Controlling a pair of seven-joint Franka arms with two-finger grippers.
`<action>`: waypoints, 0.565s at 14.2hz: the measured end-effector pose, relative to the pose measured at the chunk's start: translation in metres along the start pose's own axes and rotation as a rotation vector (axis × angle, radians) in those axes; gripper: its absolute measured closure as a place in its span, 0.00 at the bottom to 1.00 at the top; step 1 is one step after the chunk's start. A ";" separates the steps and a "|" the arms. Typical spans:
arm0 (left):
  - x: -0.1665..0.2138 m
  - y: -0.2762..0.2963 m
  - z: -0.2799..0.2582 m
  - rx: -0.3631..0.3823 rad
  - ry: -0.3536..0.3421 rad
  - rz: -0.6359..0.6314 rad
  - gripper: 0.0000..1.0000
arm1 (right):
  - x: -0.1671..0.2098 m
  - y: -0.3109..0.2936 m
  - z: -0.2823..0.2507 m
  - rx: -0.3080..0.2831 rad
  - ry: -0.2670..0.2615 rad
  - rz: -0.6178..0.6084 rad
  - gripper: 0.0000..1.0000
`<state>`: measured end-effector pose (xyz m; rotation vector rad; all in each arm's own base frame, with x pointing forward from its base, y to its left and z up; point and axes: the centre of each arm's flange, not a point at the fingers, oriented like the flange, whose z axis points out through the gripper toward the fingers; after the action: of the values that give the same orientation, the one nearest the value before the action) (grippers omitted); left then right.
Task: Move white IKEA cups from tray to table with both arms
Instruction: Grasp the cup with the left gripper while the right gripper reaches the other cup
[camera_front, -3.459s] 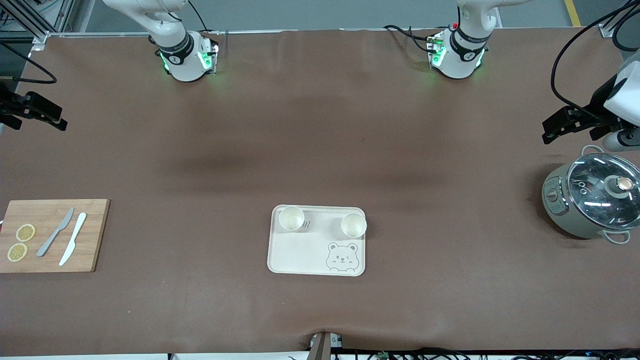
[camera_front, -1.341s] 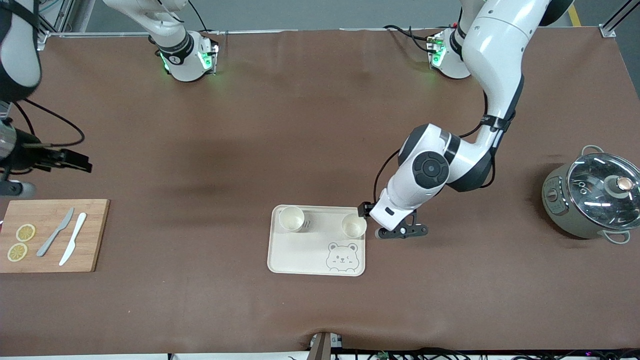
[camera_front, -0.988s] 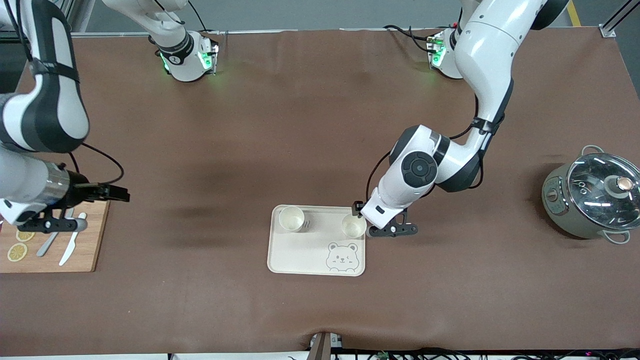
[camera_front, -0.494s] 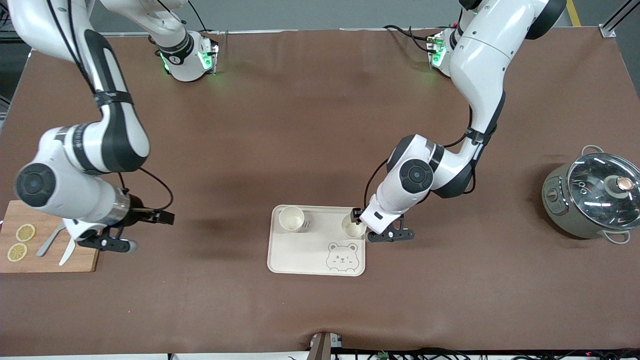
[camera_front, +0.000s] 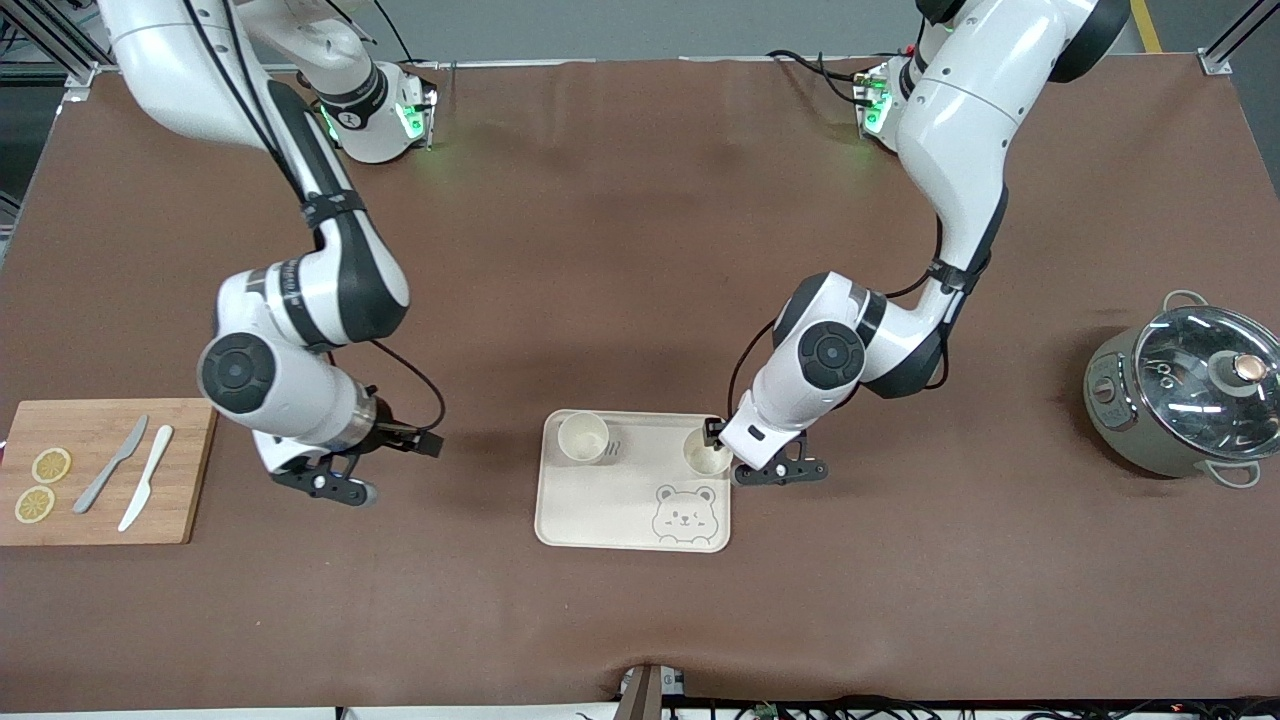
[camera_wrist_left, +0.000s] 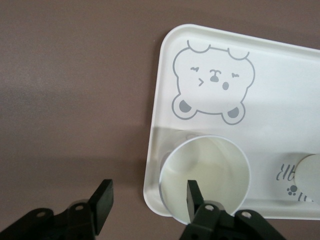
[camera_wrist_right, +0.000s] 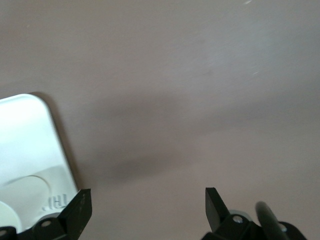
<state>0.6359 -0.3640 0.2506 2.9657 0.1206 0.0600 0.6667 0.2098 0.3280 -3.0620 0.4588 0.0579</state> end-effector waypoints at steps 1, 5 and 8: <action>0.000 0.000 0.000 0.000 0.000 0.000 0.36 | -0.010 -0.018 0.007 0.005 0.006 0.012 0.00; 0.000 0.000 0.000 0.000 0.000 0.000 0.41 | -0.050 -0.075 0.029 0.015 0.019 0.043 0.00; -0.001 -0.001 0.006 0.003 -0.006 0.000 0.44 | -0.056 -0.085 0.041 0.015 0.019 0.054 0.00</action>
<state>0.6351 -0.3642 0.2449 2.9691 0.1197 0.0506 0.6367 0.3090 0.2924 -3.0379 0.5408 0.0275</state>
